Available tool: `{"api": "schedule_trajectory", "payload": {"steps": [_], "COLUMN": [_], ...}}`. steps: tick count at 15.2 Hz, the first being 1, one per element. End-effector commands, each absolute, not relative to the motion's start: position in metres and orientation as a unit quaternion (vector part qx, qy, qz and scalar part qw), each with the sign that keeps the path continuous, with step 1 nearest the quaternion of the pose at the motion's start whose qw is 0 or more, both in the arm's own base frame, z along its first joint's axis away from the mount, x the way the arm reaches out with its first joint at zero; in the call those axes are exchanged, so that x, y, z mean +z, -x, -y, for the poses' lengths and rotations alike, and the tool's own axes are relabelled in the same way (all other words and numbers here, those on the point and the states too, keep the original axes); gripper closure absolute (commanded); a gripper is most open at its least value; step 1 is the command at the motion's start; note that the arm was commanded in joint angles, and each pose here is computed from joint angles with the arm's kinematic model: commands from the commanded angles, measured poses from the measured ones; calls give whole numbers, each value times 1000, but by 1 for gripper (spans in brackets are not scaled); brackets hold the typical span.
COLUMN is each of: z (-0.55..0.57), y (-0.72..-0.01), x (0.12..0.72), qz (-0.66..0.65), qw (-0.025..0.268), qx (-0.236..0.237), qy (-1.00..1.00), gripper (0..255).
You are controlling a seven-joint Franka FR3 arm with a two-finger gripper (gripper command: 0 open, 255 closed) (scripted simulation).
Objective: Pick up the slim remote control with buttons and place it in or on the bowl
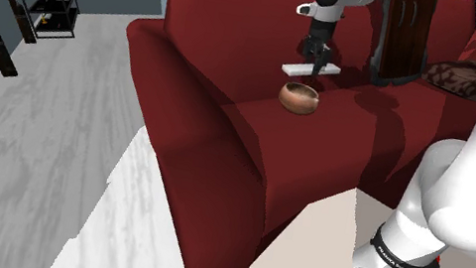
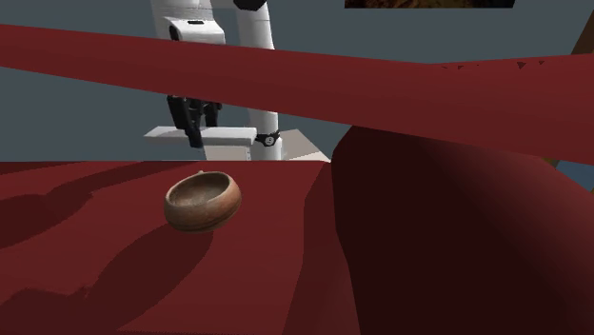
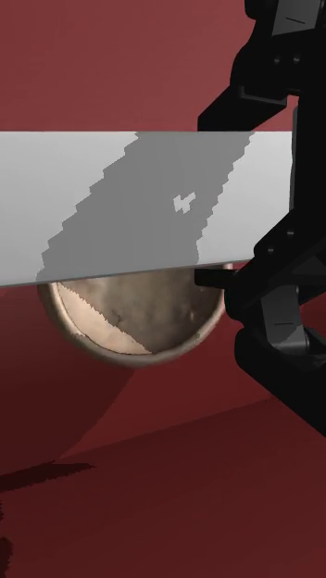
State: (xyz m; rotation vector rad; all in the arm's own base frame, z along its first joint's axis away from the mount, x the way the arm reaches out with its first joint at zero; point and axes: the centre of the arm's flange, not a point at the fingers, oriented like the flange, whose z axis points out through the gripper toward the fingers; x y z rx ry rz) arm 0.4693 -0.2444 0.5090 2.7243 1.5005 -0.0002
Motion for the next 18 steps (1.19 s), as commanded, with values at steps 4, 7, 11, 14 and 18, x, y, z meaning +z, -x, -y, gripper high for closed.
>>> {"api": "schedule_trajectory", "payload": {"steps": [4,7,11,14,18], "z": [268,268,268,268,268], "y": [-497,-497,-497,-497,-497], "x": [496,480,459,443,441], "qz": [-483,-483,-483,-483,-483], "qw": [16,16,16,16,16], "qx": [0,0,0,0,0], "qy": [-875,-875,-875,-875,-875], "gripper": [255,255,255,255,255]}}
